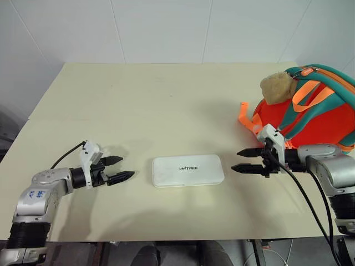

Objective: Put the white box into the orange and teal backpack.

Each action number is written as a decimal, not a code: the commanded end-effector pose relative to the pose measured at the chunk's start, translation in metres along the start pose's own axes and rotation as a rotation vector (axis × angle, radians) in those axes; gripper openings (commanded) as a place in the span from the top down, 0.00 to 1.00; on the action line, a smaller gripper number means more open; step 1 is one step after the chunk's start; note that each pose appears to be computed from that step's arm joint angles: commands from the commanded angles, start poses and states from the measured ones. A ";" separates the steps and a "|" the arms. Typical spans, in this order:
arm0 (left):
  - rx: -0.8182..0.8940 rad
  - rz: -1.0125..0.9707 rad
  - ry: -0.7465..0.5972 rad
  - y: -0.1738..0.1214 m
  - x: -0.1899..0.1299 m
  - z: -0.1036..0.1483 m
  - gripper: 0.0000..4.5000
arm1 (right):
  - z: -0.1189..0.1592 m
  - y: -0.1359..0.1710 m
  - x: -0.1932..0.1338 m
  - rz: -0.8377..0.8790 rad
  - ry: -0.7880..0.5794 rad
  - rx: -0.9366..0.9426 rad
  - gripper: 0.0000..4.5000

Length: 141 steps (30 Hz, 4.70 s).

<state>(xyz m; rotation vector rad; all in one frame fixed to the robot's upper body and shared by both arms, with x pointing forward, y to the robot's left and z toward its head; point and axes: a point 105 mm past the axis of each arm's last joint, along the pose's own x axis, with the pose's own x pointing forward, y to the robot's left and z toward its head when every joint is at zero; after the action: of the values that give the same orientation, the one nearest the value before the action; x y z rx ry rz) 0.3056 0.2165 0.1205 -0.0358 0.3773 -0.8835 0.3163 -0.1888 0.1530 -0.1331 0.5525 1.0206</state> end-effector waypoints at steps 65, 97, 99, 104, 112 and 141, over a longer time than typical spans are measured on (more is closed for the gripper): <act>-0.390 -0.030 0.132 -0.010 -0.005 0.020 0.01 | 0.006 0.043 0.053 0.126 0.030 0.174 0.00; -0.703 -0.164 0.216 -0.084 -0.012 -0.040 0.01 | 0.010 0.044 0.062 0.156 0.018 0.167 0.00; -0.719 -0.171 0.180 -0.083 -0.005 -0.037 0.01 | 0.010 0.044 0.063 0.158 0.016 0.167 0.00; -0.744 -0.201 0.137 -0.084 0.007 -0.031 0.01 | 0.009 0.046 0.062 0.158 0.015 0.170 0.00; -0.772 -0.263 0.096 -0.088 0.023 -0.021 0.01 | 0.009 0.046 0.061 0.154 0.013 0.170 0.00; -0.737 -0.431 -0.002 -0.100 0.036 0.018 0.71 | 0.018 0.043 0.017 0.082 -0.143 0.160 0.00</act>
<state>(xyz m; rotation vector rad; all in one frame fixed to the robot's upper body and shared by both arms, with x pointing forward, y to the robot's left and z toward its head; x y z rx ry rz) 0.2576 0.1231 0.1220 -0.8349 0.7850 -1.0433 0.2960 -0.1359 0.1453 0.1178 0.5956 1.0689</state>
